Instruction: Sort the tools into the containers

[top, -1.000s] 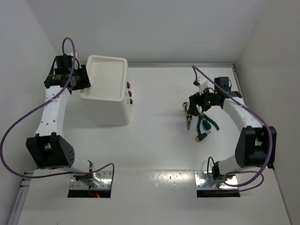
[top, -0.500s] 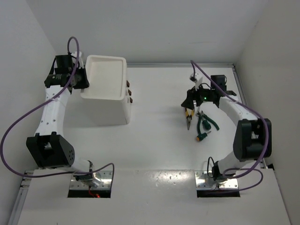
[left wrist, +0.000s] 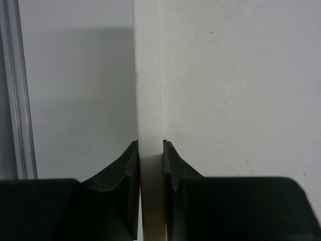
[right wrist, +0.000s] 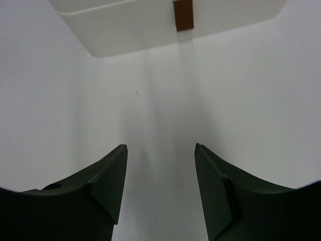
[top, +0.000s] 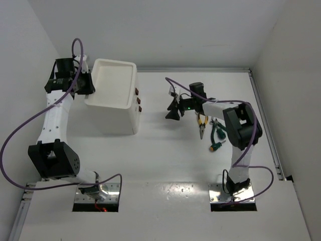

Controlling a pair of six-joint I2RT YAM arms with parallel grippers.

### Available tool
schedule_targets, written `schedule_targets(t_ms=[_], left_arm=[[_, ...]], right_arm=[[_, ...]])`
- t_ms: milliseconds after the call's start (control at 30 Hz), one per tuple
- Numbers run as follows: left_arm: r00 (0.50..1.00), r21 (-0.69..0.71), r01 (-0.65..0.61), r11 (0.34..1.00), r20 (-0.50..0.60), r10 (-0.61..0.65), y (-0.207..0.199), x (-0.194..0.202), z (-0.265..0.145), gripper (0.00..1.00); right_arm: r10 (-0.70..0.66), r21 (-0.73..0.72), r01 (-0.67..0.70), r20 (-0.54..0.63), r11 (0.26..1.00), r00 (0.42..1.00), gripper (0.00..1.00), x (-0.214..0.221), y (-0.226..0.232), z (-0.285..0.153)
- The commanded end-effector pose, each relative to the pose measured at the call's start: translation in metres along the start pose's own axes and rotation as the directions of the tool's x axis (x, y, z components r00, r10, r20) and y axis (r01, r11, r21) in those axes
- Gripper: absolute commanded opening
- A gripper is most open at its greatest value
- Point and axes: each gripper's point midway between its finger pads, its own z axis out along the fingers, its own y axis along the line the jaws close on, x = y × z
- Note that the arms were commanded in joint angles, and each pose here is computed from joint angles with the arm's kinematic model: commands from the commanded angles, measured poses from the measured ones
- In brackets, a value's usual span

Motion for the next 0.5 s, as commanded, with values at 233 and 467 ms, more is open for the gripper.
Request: schedule_targets(t_ms=[233, 467], left_arm=[[0.990, 0.175, 0.031, 0.984, -0.140, -0.006, -0.037, 0.036, 0.021, 0.00], [0.990, 0.191, 0.026, 0.981, -0.144, 0.002, -0.046, 0.042, 0.023, 0.00]], right_arm=[[-0.218, -0.057, 0.230, 0.165, 0.972, 0.962, 0.53, -0.059, -0.020, 0.067], [-0.161, -0.096, 0.178, 0.163, 0.979, 0.973, 0.52, -0.050, -0.017, 0.100]])
